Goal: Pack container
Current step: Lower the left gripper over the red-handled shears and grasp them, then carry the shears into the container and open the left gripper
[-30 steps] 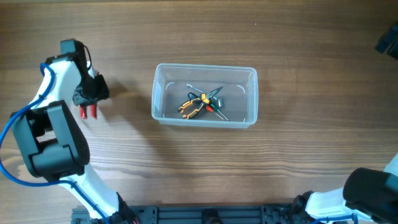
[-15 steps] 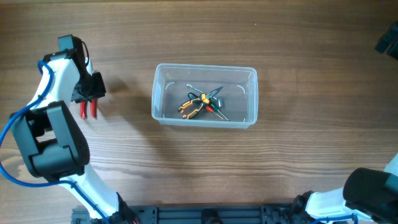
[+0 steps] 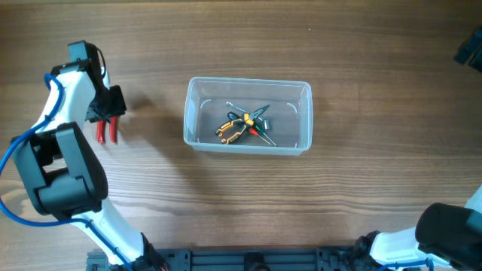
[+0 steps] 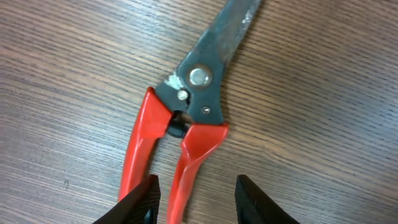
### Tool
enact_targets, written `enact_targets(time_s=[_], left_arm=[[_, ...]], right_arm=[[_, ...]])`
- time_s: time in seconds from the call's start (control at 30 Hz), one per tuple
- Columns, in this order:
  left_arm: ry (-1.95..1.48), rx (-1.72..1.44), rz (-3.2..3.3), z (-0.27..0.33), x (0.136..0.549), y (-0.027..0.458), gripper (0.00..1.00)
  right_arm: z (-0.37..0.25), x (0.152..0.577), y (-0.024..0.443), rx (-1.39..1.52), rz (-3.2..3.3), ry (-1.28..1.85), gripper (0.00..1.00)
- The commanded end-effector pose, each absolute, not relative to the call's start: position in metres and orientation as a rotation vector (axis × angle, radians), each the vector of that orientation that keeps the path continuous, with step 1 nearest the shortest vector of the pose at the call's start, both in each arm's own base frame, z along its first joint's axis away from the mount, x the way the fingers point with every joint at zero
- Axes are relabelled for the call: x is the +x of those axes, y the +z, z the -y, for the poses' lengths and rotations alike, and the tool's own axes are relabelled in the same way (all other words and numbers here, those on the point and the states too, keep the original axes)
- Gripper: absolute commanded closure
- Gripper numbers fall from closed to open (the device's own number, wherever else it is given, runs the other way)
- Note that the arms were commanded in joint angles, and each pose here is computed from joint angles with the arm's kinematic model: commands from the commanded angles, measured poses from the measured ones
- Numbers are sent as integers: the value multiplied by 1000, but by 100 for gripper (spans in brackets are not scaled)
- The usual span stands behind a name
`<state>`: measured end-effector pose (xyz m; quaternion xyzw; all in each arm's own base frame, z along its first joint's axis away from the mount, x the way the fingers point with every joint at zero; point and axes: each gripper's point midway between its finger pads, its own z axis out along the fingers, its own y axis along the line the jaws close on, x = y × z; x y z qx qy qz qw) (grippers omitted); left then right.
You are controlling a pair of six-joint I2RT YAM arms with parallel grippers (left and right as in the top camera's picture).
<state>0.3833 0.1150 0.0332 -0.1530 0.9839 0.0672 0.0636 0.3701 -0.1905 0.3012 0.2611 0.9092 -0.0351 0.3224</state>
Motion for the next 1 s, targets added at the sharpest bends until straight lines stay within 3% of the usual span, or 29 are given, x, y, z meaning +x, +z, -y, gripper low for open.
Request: enact_targets(time_s=[0.0, 0.53, 0.6, 0.63, 0.7, 0.87, 0.97], left_arm=[[212, -482, -3005, -124, 373, 22, 59], [116, -457, -3057, -115, 364, -22, 61], [114, -458, -3064, -115, 364, -27, 64], [114, -458, -3064, -115, 364, -28, 70], [115, -457, -3060, -116, 365, -28, 95], [119, -456, -3043, -117, 369, -26, 96], [131, -448, -2969, -122, 388, -1, 96]], right_arm=[[189, 372, 300, 691, -2385, -81, 0], [189, 372, 300, 691, -2385, -81, 0], [189, 372, 300, 691, -2385, -81, 0], [189, 372, 300, 691, -2385, -81, 0], [189, 372, 300, 691, -2385, -81, 0], [189, 372, 300, 691, -2385, -81, 0], [189, 372, 300, 691, -2385, -81, 0]])
